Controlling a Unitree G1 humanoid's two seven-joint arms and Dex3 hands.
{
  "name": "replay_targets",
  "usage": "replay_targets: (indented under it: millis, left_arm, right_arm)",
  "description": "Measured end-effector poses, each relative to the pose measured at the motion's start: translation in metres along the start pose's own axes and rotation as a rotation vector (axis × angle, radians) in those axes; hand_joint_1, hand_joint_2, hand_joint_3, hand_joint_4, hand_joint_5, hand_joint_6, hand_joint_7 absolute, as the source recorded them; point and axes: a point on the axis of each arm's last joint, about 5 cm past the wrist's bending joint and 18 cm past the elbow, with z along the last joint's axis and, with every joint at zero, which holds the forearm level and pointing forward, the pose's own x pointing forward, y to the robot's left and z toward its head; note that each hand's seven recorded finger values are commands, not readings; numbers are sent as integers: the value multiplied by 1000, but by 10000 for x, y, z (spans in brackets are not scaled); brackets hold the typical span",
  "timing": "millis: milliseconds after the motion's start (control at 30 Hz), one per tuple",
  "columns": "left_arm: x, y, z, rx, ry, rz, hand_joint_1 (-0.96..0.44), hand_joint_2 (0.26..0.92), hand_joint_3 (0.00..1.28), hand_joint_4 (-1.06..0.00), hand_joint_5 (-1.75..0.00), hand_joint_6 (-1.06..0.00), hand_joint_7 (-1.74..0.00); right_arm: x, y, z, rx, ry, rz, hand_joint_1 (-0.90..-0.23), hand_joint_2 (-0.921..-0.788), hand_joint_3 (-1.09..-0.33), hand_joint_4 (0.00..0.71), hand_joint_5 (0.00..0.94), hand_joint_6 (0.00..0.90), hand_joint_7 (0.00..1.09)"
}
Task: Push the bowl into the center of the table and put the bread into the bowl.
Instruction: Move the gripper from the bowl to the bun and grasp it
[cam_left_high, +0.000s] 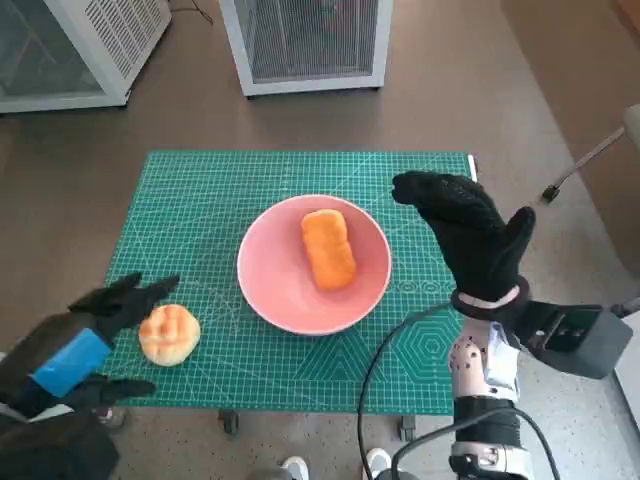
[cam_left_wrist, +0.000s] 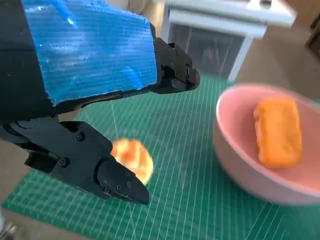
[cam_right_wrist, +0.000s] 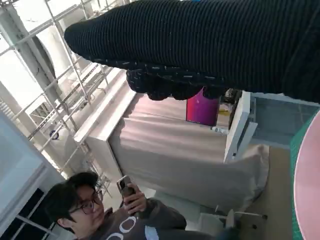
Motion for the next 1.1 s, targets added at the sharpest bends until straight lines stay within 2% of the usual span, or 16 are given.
replay_targets:
  millis: [267,433,633,700,733,767,800,833,867,933,1033,1100]
  left_arm:
    - [230,-263,-74,124,76,-27,-229,743,3,-222,-6,-328,-20]
    - [342,-388,-112,186,123,-41,-159,751,5,-276,-19,-387,-34]
    - [448,-489,-128,180,162,-34,24,796,15,-443,-25,-580,-49]
    - [473,-511,-137,171,167,-31,82,839,21,-579,-38,-707,-71]
    - [486,-521,-143,166,170,-30,90,846,21,-600,-36,-726,-71]
    - [495,-528,-148,164,172,-29,-72,873,57,-711,-69,-690,-505]
    - [504,-533,-153,165,175,-24,-174,890,92,-782,-89,-653,-799]
    - [509,-535,-157,170,178,-19,-139,896,83,-768,-298,-652,-866]
    - [516,-535,-162,178,178,-12,-88,905,71,-740,-617,-658,-950]
    - [527,-535,-178,193,172,7,-34,914,58,-707,-966,-668,-1026]
    - [525,-524,-185,205,156,21,-9,918,54,-688,-1131,-673,-1064]
    - [518,-513,-190,205,144,25,-3,919,53,-684,-1155,-673,-1088]
  right_arm:
    - [-6,-23,17,-2,8,5,-525,-921,-489,308,2,453,14]
    - [-3,-27,24,-1,10,8,-524,-921,-492,309,2,462,18]
    - [5,-38,43,-4,10,13,-523,-921,-493,314,4,471,22]
    - [5,-44,49,-6,12,14,-523,-921,-493,316,5,474,23]
    - [4,-48,52,-7,13,15,-523,-921,-493,316,5,474,23]
    - [4,-51,54,-7,14,15,-522,-921,-493,317,5,476,23]
    - [3,-55,57,-8,16,16,-521,-921,-493,317,5,477,24]
    - [3,-58,61,-9,17,17,-521,-921,-493,317,4,477,24]
    - [3,-62,64,-11,17,17,-520,-921,-493,318,4,478,24]
    - [4,-66,71,-13,18,19,-519,-921,-493,318,4,480,25]
    - [5,-70,76,-14,19,21,-519,-921,-493,318,4,482,25]
    - [4,-73,79,-15,19,21,-519,-921,-493,318,4,482,25]
